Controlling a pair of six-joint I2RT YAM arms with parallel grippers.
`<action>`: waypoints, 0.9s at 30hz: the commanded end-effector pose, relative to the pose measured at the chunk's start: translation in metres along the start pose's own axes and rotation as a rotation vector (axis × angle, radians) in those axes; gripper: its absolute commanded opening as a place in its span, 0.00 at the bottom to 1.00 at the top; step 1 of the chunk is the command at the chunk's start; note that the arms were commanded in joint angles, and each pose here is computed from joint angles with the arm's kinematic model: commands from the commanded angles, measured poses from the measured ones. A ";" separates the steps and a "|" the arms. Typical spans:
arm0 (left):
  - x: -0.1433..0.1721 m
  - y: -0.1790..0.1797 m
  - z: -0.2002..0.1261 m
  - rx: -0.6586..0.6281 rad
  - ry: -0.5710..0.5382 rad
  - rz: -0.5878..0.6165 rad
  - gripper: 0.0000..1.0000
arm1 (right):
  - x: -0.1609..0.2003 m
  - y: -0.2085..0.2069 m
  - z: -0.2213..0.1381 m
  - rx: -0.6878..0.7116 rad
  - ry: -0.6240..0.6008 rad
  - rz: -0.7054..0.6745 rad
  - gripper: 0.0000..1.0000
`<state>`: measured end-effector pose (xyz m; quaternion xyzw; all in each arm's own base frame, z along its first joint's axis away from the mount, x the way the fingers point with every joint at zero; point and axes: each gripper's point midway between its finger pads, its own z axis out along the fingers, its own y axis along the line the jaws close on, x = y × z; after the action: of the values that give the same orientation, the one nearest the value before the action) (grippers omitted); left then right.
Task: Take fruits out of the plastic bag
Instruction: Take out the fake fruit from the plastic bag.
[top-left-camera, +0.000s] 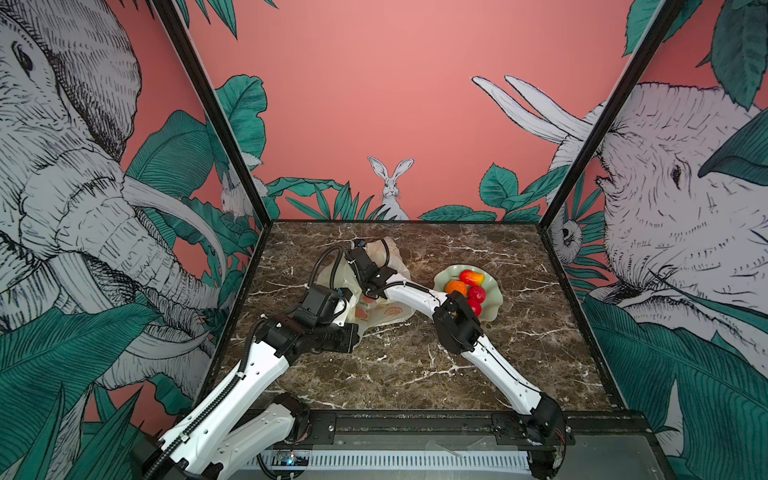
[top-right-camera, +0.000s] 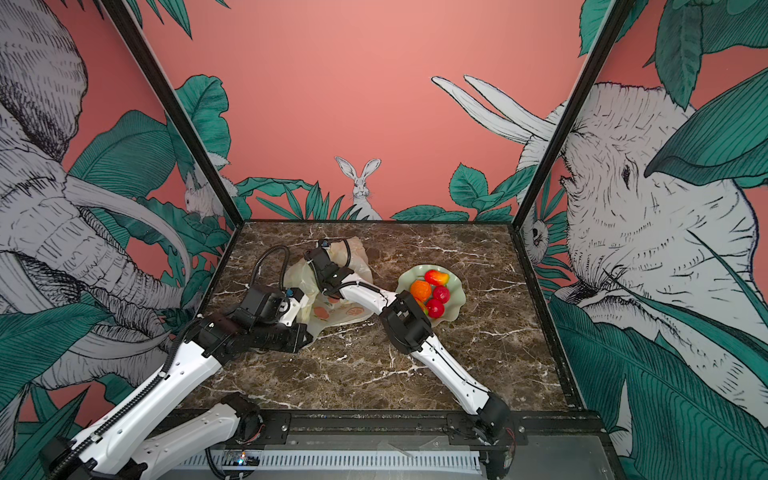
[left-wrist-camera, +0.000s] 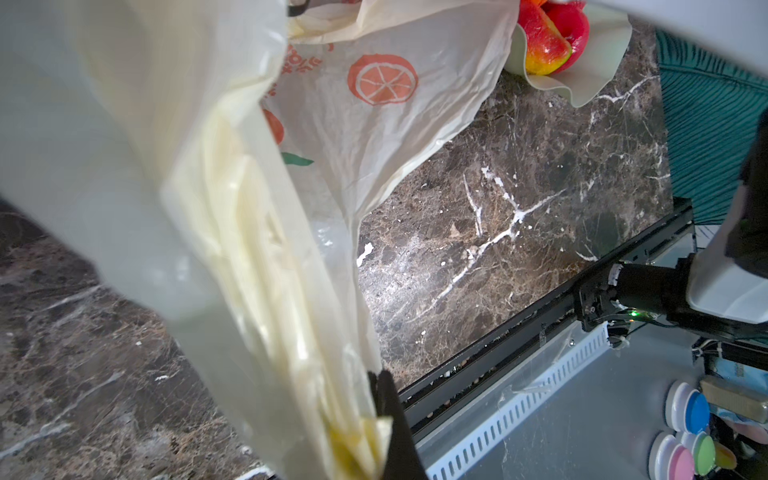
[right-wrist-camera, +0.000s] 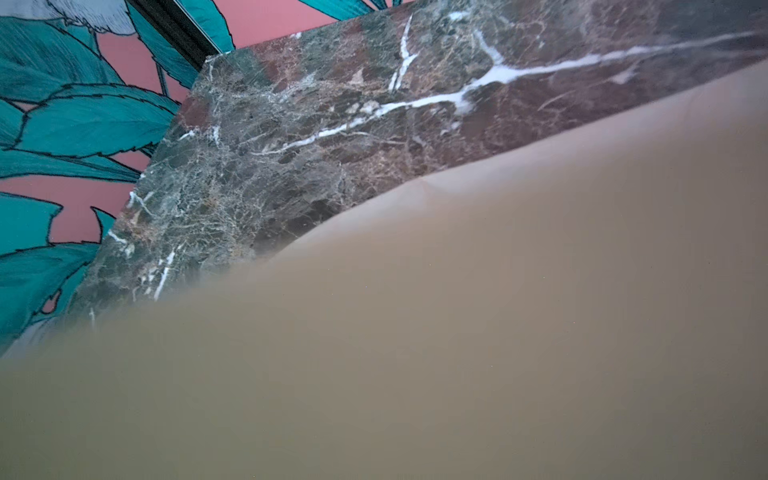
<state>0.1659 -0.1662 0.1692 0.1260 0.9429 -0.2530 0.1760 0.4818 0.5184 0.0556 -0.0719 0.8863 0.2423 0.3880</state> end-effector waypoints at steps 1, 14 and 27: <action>0.001 0.002 -0.010 -0.022 -0.023 -0.001 0.00 | 0.004 -0.042 -0.007 0.115 0.052 -0.023 0.52; 0.004 0.009 -0.005 -0.045 -0.018 -0.002 0.00 | 0.004 -0.071 -0.015 0.121 0.115 -0.017 0.53; 0.003 0.008 0.001 -0.032 -0.013 0.010 0.00 | 0.013 -0.072 0.000 0.064 0.130 0.019 0.80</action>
<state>0.1696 -0.1595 0.1672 0.1202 0.9449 -0.2363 0.1920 0.4994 0.4602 0.0552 -0.0681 0.9022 0.2255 0.3614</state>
